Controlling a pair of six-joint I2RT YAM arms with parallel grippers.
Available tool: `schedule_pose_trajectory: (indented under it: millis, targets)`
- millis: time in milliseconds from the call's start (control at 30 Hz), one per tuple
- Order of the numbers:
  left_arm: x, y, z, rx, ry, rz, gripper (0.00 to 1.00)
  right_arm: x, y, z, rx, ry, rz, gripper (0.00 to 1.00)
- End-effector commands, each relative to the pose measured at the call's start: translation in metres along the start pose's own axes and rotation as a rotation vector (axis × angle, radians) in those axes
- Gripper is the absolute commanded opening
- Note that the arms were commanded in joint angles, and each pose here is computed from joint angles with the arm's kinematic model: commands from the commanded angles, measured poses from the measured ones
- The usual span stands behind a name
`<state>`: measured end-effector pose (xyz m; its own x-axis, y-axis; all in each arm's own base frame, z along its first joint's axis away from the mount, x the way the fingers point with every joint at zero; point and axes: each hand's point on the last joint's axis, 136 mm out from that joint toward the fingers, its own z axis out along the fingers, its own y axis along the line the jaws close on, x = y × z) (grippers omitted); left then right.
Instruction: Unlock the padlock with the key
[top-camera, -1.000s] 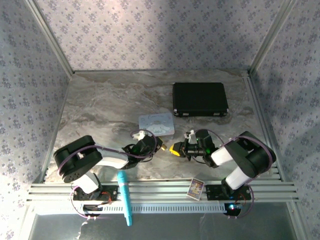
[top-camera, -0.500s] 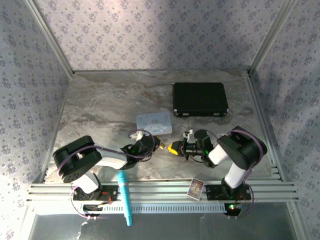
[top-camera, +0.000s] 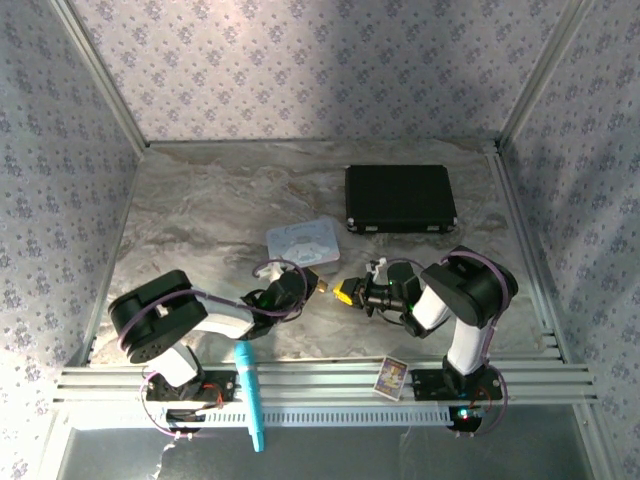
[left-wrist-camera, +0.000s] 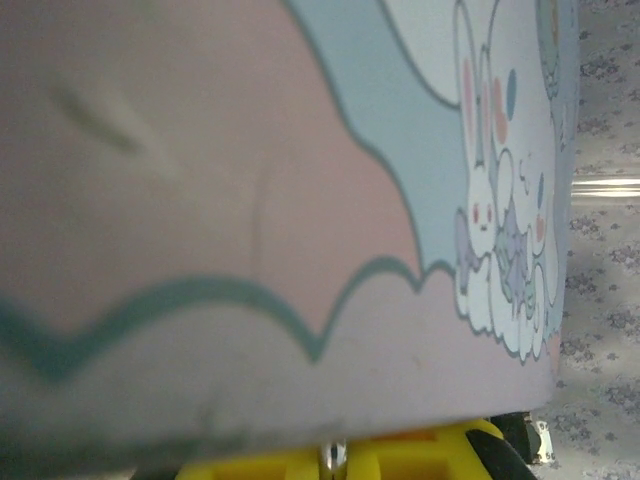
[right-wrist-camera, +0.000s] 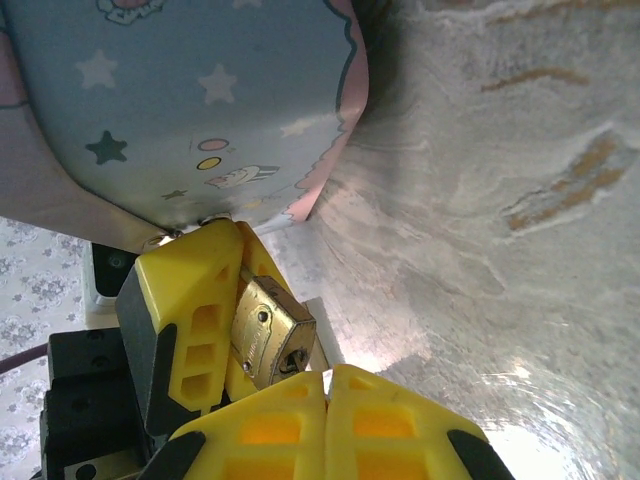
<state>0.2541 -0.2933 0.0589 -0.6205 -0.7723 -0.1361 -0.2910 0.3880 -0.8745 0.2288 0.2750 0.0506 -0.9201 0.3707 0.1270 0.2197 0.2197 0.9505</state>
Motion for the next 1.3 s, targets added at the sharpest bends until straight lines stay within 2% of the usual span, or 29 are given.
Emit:
schedule_pose_trajectory:
  millis: [0, 200, 433, 733, 1033, 1267]
  targets:
    - [0.043, -0.045, -0.005, 0.145, 0.205, -0.109, 0.0, -0.003, 0.034, 0.013, -0.1, -0.001, -0.085, 0.0]
    - [0.044, -0.046, -0.004, 0.143, 0.225, -0.108, 0.0, 0.002, 0.04, 0.015, -0.117, 0.039, -0.14, 0.0]
    - [0.045, -0.043, -0.006, 0.12, 0.224, -0.018, 0.0, 0.006, 0.055, 0.011, -0.155, 0.093, -0.126, 0.0]
    - [0.048, -0.054, -0.009, 0.186, 0.249, -0.044, 0.0, 0.008, 0.075, 0.018, -0.196, 0.147, -0.083, 0.0]
    - [0.05, -0.082, -0.015, 0.279, 0.292, -0.122, 0.0, -0.006, 0.049, 0.018, -0.143, 0.124, -0.06, 0.0]
    - [0.052, -0.071, -0.012, 0.261, 0.3, -0.148, 0.0, -0.018, 0.031, 0.005, -0.111, 0.109, -0.055, 0.0]
